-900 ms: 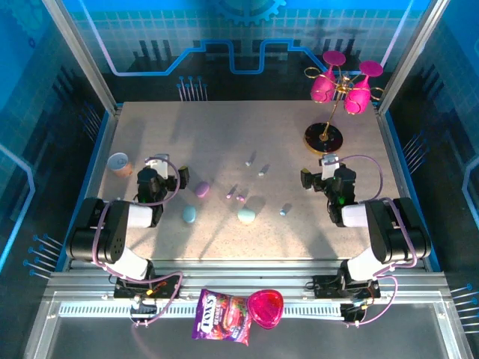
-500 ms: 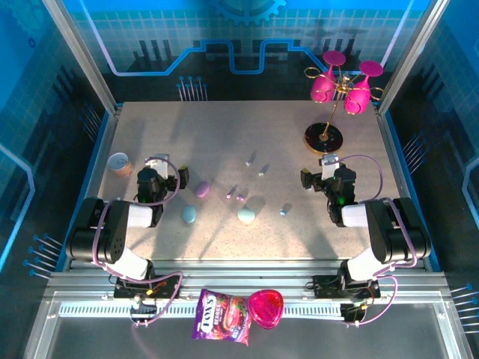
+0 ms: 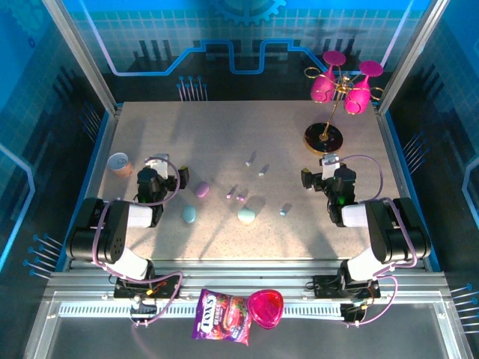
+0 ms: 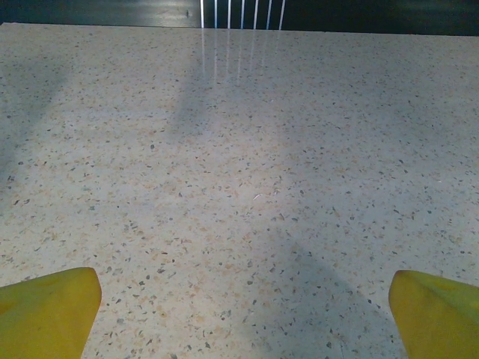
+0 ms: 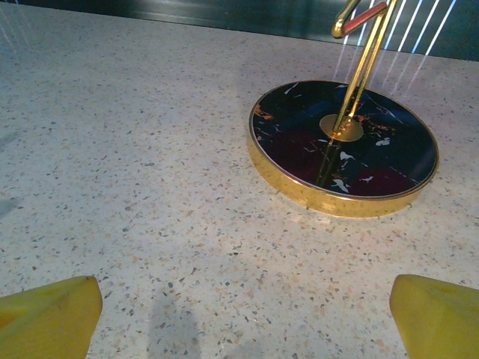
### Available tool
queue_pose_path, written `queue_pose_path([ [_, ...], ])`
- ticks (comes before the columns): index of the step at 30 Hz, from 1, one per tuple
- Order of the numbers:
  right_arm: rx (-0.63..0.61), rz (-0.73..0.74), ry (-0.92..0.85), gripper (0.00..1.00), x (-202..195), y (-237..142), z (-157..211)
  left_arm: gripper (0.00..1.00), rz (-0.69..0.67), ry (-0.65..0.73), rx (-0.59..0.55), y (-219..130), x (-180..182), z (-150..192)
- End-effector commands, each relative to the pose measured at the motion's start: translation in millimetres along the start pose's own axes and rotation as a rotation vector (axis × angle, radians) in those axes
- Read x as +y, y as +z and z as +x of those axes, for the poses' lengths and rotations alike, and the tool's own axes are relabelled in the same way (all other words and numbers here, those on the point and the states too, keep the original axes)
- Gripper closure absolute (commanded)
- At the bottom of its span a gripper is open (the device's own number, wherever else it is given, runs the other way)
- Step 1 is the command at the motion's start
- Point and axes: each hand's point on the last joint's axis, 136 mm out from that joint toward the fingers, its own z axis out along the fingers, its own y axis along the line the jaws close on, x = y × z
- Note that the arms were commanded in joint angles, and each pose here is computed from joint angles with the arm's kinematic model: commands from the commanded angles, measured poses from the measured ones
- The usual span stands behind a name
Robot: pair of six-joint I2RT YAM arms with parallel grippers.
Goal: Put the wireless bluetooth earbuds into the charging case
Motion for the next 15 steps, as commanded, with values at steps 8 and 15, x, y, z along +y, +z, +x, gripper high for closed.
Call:
queue_pose_path([
  [8, -0.086, 0.037, 0.003, 0.0, -2, -39, -68, 0.01, -0.035, 0.084, -0.129, -42, -21, -58],
  [15, -0.006, -0.129, -0.025, 0.0, 50, -60, -88, 0.01, 0.14, 0.176, -0.123, -62, -89, -81],
])
